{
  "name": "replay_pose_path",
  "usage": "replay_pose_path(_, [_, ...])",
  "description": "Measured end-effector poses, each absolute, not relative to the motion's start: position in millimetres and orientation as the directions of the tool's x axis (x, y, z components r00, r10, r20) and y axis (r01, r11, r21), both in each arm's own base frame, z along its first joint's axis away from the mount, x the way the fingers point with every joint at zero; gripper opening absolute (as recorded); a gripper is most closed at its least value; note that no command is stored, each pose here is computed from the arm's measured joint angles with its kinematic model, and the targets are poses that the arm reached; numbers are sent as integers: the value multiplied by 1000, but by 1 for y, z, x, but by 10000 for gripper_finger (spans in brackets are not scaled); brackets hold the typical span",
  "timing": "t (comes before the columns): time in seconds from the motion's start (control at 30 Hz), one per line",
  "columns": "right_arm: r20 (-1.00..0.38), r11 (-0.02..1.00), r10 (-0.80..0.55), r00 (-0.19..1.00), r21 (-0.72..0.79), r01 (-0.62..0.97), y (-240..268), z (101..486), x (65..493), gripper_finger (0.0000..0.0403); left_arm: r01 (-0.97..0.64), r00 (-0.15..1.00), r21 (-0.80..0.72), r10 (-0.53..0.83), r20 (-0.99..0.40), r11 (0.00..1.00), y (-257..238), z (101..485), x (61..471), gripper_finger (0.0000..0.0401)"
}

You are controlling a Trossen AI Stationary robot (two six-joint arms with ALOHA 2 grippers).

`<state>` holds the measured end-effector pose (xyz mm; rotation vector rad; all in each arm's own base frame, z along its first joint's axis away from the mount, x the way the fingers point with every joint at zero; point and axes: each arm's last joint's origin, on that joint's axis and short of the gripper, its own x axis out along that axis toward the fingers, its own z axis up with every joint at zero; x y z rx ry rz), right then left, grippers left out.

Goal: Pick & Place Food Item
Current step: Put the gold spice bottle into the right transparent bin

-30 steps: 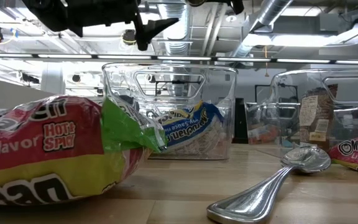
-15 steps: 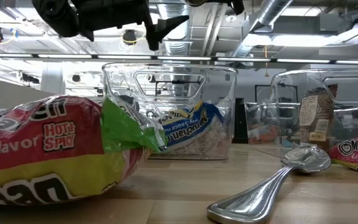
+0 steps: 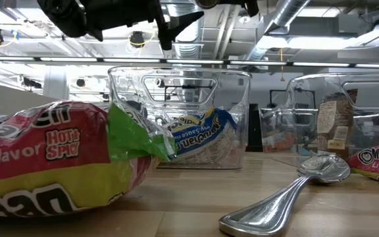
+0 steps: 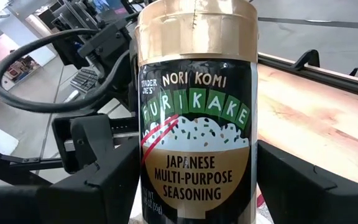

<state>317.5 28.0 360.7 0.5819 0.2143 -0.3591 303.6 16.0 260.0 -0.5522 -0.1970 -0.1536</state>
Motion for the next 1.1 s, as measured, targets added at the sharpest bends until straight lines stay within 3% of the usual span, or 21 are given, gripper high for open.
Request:
replay_pose_path(0.73, [-299,778,-262,917,497,384,28,360,317,270,167,977,-517,-71,199,840,14,264,312,371])
replay_pose_path(1.1, [-302,778,-262,917,495,386,28,360,317,270,169,976,-517,-72,203,839,14,264,312,301])
